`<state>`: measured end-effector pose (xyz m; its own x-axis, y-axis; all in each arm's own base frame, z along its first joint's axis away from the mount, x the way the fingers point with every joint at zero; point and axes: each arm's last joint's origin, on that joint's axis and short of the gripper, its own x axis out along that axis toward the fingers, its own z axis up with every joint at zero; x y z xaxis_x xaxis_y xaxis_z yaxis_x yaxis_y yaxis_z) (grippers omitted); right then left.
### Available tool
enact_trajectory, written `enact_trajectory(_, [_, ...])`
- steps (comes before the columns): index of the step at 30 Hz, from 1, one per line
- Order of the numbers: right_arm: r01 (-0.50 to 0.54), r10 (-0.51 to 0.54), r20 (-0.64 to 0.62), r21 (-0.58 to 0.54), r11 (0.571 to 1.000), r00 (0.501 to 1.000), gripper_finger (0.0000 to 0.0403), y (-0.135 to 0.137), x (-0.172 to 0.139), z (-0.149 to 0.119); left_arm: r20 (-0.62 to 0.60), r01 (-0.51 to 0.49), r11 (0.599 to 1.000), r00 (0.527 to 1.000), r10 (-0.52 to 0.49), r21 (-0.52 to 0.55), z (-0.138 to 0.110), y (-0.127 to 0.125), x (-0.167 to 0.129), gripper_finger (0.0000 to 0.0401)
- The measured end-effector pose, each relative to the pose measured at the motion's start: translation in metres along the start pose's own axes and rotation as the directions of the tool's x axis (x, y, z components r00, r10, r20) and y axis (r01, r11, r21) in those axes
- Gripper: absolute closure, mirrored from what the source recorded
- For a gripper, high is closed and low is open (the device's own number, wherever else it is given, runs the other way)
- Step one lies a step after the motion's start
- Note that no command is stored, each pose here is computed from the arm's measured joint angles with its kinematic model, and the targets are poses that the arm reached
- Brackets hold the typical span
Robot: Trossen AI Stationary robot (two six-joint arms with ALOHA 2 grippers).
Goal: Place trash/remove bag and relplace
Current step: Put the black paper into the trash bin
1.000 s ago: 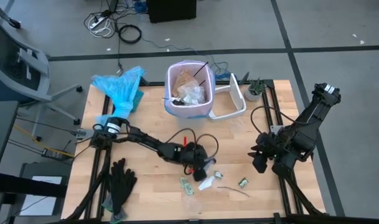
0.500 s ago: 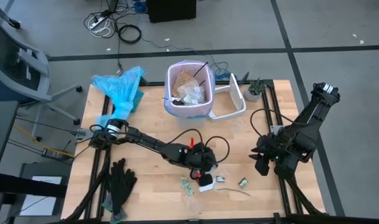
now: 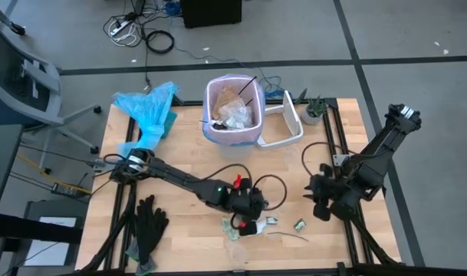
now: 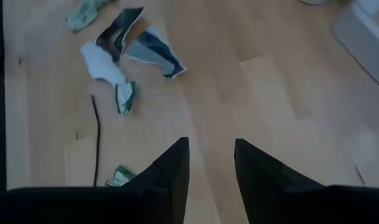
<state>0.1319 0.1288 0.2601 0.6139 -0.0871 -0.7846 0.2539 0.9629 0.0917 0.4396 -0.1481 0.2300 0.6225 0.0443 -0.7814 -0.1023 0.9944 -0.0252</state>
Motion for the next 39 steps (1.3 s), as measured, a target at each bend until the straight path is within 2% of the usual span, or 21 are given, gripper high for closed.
enact_trajectory(2, [-0.006, 0.005, -0.014, -0.047, 0.999, 1.0, 0.0289, 0.005, 0.01, 0.004, 0.013, -0.037, 0.999, 0.999, 0.037, 0.01, -0.004, -0.004, -0.005, 0.0394])
enact_trajectory(6, [-0.041, 0.031, -0.077, -0.137, 0.99, 0.997, 0.0289, 0.017, 0.038, 0.014, 0.006, -0.038, 0.999, 0.999, 0.038, 0.039, -0.014, -0.015, -0.013, 0.0395])
enact_trajectory(15, [-0.087, 0.058, -0.163, -0.176, 0.981, 0.985, 0.0286, 0.025, 0.102, 0.032, -0.058, -0.014, 1.0, 0.998, 0.016, 0.021, -0.042, -0.027, -0.01, 0.0395])
enact_trajectory(17, [-0.096, 0.061, -0.18, -0.196, 0.976, 0.982, 0.0286, 0.025, 0.112, 0.034, -0.04, 0.002, 1.0, 0.999, -0.002, 0.011, -0.048, -0.028, -0.01, 0.0395])
enact_trajectory(23, [-0.133, 0.096, -0.158, -0.241, 0.961, 0.983, 0.0286, 0.028, 0.134, 0.04, 0.023, 0.039, 0.996, 0.999, -0.037, -0.083, -0.08, -0.021, -0.023, 0.0395])
enact_trajectory(29, [-0.148, 0.112, -0.149, -0.25, 0.957, 0.982, 0.0287, 0.023, 0.155, 0.048, 0.107, 0.066, 0.982, 0.993, -0.047, -0.179, -0.116, -0.013, -0.049, 0.0395])
enact_trajectory(36, [-0.193, 0.145, -0.19, -0.267, 0.944, 0.971, 0.0288, 0.014, 0.184, 0.052, 0.106, 0.064, 0.965, 0.994, -0.038, -0.255, -0.152, 0.001, -0.074, 0.0395])
enact_trajectory(39, [-0.186, 0.136, -0.191, -0.271, 0.945, 0.972, 0.0285, 0.011, 0.197, 0.051, 0.097, 0.066, 0.966, 0.994, -0.043, -0.249, -0.164, 0.006, -0.082, 0.0395])
